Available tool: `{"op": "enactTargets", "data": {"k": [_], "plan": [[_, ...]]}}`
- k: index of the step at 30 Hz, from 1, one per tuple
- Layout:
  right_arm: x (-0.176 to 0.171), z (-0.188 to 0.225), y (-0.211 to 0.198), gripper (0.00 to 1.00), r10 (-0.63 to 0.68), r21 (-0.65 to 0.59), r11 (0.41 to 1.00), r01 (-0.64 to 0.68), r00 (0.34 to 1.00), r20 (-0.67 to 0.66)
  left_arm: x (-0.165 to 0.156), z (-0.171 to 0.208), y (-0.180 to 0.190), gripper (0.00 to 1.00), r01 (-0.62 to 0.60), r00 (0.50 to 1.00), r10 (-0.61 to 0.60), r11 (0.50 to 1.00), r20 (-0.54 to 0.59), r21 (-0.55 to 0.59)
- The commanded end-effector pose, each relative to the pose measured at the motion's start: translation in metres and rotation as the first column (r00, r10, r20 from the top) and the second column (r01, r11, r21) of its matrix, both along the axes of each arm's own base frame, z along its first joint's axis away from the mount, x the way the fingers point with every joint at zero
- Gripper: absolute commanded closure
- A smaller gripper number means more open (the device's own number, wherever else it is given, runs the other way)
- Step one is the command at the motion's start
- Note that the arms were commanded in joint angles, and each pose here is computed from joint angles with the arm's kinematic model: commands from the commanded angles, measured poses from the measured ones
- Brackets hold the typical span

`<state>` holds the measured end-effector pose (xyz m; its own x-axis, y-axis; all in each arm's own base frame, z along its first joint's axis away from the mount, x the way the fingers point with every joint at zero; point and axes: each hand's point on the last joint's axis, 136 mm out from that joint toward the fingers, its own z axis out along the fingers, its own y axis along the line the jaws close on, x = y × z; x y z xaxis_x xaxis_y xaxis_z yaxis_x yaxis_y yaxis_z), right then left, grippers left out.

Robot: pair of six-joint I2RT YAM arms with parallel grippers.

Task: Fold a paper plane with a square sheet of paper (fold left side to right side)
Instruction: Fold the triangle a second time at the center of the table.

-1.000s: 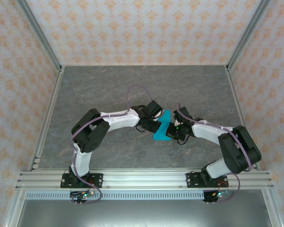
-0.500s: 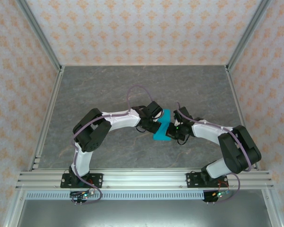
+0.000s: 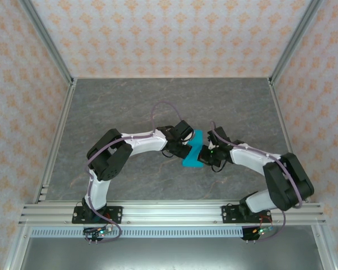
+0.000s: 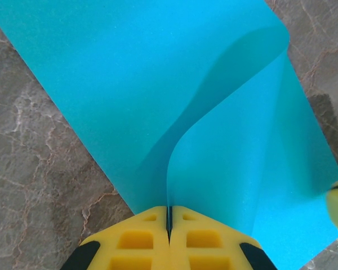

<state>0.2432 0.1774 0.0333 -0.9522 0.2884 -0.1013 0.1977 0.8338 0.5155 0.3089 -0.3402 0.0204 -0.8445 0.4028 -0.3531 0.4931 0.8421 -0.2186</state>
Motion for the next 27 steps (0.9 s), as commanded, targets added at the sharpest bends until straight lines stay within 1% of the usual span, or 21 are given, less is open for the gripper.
{"op": "enactTargets", "data": {"k": [1,4,8,12,19,27], "plan": [[0.017,0.027,-0.003,1.00,-0.085,0.102,0.992,0.077,0.993,0.084,-0.002,-0.011,0.007,1.00,0.012,1.000,-0.011,0.999,-0.019,0.034],[0.036,0.043,0.003,1.00,-0.153,0.225,0.967,0.120,0.979,0.132,-0.001,-0.009,0.006,1.00,0.014,1.000,-0.014,0.999,-0.018,0.029],[0.055,0.052,0.017,1.00,-0.166,0.300,0.947,0.117,0.976,0.141,-0.002,-0.011,0.006,1.00,0.014,1.000,-0.013,0.999,-0.021,0.030],[0.063,0.046,0.024,1.00,-0.149,0.293,0.950,0.106,0.981,0.128,-0.002,-0.010,0.006,1.00,0.014,1.000,-0.013,1.000,-0.020,0.026],[0.064,0.033,0.036,1.00,-0.120,0.286,0.955,0.085,0.987,0.106,-0.002,-0.009,0.005,1.00,0.013,1.000,-0.012,1.000,-0.021,0.022],[0.063,0.018,0.037,1.00,-0.109,0.249,0.965,0.087,0.991,0.076,-0.003,-0.009,0.005,1.00,0.013,1.000,-0.013,1.000,-0.023,0.020]]}}
